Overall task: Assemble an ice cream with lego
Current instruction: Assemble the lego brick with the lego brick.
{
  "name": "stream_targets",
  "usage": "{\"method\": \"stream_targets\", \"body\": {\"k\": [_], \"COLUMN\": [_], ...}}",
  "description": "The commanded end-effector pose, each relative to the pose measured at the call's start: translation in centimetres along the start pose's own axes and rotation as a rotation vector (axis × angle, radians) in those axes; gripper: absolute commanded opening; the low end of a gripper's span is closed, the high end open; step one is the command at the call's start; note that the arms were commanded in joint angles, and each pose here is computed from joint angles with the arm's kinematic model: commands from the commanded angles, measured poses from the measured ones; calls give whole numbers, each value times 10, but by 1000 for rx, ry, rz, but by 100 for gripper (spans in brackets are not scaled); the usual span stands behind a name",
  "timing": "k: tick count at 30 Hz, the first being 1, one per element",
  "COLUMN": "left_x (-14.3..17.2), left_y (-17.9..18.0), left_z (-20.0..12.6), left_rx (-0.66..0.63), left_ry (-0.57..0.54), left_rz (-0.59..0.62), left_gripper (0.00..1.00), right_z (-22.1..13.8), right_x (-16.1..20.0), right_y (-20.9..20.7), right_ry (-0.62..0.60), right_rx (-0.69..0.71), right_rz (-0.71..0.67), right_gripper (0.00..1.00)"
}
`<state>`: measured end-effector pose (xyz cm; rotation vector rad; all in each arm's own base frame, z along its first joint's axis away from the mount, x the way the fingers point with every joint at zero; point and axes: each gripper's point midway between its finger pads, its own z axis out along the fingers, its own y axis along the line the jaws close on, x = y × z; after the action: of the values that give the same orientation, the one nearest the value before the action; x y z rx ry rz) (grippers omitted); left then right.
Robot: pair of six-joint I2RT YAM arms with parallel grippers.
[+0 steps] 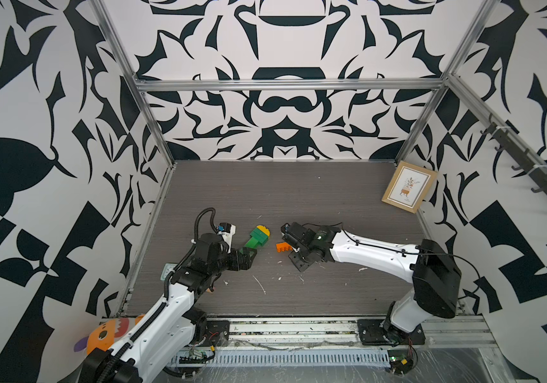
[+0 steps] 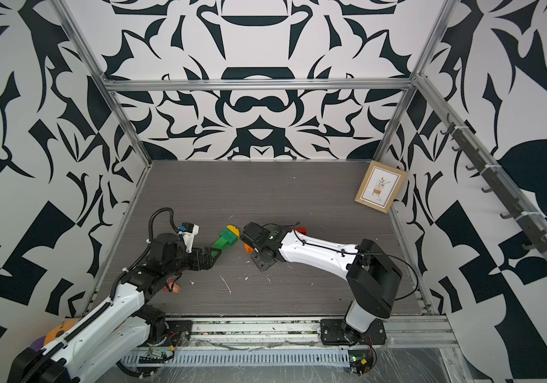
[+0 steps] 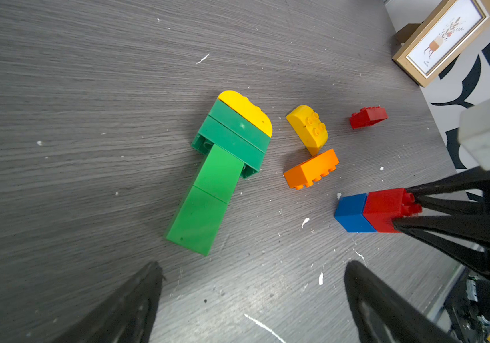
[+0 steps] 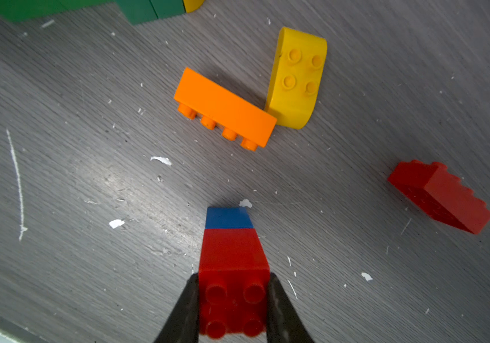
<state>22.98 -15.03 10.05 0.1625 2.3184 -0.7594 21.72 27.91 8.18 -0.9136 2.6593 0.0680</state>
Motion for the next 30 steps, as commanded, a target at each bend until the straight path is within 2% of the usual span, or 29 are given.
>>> {"method": "stream_targets", "body": {"k": [1, 4, 7, 12, 17, 20, 25, 30], "left_x": [1, 1, 1, 0, 0, 0, 1, 0], "left_y": [1, 1, 2, 2, 3, 3, 3, 4], "left_z": [0, 0, -1, -3, -4, -5, -5, -5], "left_rx": [-4, -4, -7, -11, -14, -13, -14, -19], "left_ry": [-2, -5, -8, -22, -29, -30, -27, -33], "left_rz": [-1, -2, -3, -3, -3, -3, -5, -5], "left_gripper": [99, 100, 99, 99, 99, 99, 99, 99], "right_z": [27, 39, 50, 64, 83, 75, 34, 22], "right_x": [39, 49, 64, 86, 109, 96, 54, 35], "right_y": [16, 16, 16, 19, 18, 12, -6, -12], "right_ry": [177, 276, 370, 408, 449, 420, 274, 126], "right_rx": [-58, -38, -32, -53, -10, 30, 124, 128], "right_rz": [-19, -53, -67, -16, 33, 35, 62, 132], "right_gripper": [12, 9, 2, 0, 0, 0, 0, 0]}}
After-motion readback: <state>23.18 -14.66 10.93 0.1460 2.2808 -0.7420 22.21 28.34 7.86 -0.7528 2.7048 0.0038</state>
